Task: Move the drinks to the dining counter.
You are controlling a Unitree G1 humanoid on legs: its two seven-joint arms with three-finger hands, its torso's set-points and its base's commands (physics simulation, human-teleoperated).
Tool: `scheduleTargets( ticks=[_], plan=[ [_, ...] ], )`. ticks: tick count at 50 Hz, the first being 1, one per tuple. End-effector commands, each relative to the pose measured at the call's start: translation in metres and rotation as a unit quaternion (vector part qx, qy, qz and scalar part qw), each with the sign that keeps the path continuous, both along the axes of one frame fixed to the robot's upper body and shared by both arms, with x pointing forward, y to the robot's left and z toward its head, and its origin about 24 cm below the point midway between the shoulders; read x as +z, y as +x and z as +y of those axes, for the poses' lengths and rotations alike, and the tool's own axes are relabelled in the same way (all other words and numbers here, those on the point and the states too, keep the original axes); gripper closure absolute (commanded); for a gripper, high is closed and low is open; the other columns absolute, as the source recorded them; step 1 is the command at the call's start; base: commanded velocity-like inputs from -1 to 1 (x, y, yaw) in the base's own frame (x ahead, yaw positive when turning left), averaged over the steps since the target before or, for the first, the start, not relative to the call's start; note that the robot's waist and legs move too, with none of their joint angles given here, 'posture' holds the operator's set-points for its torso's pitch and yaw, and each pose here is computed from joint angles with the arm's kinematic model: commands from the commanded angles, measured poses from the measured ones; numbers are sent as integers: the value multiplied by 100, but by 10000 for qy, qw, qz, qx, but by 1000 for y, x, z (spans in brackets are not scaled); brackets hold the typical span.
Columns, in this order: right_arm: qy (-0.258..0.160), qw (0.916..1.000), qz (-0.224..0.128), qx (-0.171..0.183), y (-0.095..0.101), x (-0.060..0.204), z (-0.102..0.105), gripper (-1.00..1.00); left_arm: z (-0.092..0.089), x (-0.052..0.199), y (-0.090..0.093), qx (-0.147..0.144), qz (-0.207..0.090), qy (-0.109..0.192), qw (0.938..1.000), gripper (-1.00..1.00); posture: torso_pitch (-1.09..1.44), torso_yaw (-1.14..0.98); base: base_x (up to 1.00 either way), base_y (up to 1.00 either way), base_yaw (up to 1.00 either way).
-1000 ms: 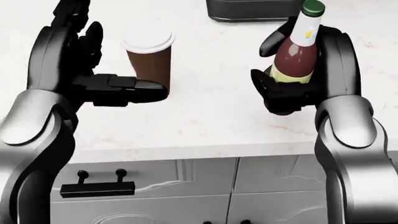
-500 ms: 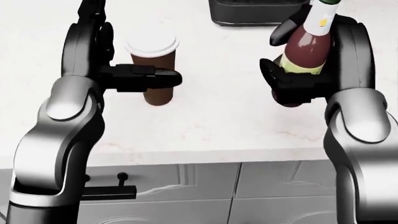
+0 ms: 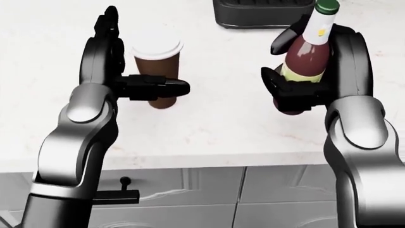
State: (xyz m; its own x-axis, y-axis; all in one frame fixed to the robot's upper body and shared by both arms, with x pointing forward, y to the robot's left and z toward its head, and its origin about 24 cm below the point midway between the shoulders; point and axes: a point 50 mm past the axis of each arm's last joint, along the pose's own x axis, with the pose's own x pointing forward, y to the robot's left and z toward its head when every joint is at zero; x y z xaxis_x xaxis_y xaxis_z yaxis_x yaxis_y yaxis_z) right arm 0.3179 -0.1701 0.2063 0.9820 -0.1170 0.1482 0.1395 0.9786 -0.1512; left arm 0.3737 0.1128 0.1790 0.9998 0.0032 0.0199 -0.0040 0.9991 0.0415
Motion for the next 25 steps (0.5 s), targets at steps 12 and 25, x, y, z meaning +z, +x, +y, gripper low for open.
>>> scheduleTargets(
  ticks=[12, 25],
  plan=[
    [-32, 9983, -583, 25, -4, 21, 1, 100, -7, 21, 2, -95, -523, -25, 9986, -82, 0, 0, 0, 0, 0],
    [-29, 9984, -572, 29, -4, 20, 1, 100, -9, 18, 3, -103, -514, 18, 9986, -4, 0, 0, 0, 0, 0]
  ],
)
